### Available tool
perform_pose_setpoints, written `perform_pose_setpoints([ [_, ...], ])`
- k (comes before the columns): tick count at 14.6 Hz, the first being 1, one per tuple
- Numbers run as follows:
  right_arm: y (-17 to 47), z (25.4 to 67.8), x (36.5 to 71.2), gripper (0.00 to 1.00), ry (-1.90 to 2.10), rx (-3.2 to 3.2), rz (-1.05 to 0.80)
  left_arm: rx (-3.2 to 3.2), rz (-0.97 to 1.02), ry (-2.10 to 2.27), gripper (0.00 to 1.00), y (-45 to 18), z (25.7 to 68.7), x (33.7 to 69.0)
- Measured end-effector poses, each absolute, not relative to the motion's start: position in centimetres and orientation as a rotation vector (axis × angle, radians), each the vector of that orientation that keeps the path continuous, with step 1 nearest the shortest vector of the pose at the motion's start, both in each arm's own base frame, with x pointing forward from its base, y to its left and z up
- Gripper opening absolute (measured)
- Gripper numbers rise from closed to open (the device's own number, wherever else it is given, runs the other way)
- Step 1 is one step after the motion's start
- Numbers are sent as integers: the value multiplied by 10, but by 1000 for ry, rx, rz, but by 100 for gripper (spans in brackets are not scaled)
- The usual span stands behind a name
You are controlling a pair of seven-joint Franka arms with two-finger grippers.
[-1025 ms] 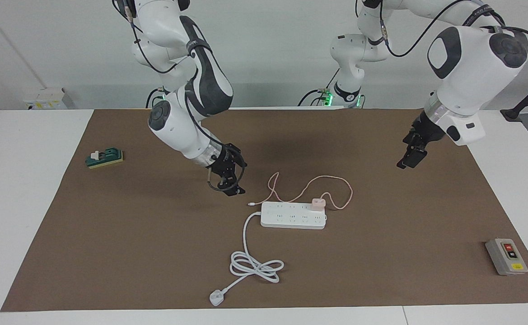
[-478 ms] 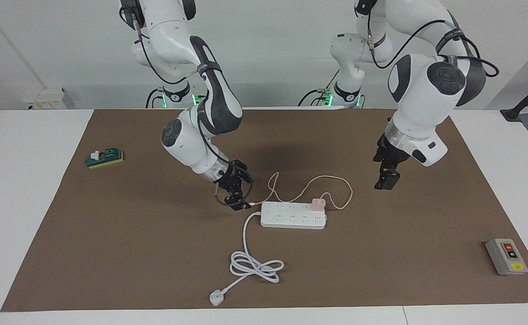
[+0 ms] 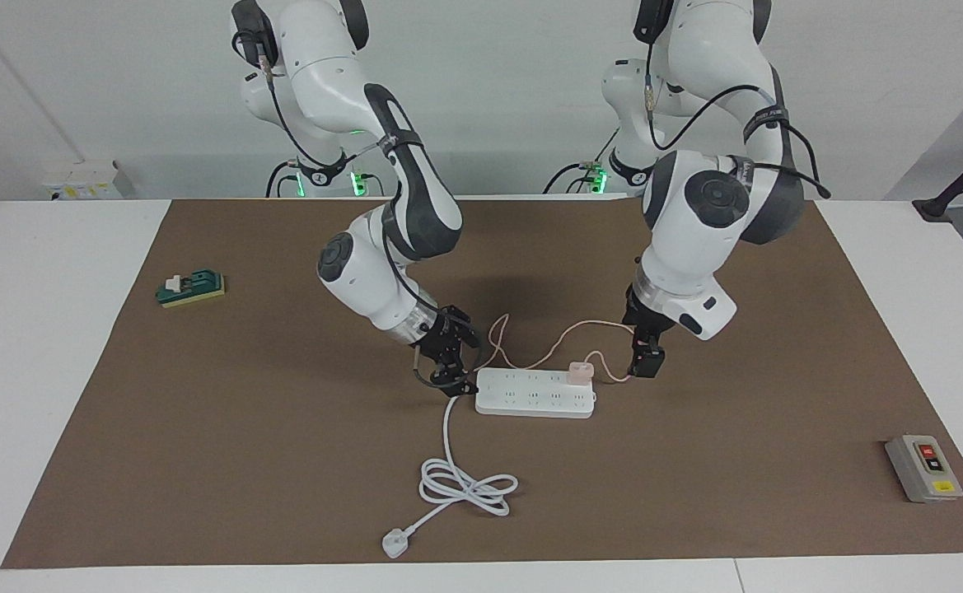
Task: Unplug charger and place it aside
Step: 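Close the left gripper on the pink charger while the right gripper grips the strip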
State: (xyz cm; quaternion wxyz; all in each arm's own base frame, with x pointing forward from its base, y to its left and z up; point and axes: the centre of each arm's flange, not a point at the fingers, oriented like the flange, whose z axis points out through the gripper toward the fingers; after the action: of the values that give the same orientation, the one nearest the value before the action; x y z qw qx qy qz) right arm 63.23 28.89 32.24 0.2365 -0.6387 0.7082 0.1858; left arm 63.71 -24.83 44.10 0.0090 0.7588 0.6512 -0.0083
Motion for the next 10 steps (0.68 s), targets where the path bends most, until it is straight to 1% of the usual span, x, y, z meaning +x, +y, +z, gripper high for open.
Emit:
perform_pose_setpoints([
  [4,309,304,627,100,1939,-1756,477,2359,-33,2060,100,-271,425,633],
  [10,316,272,625,100,1919,-1810,438,2366,-42,2069,100,-301,389,626],
])
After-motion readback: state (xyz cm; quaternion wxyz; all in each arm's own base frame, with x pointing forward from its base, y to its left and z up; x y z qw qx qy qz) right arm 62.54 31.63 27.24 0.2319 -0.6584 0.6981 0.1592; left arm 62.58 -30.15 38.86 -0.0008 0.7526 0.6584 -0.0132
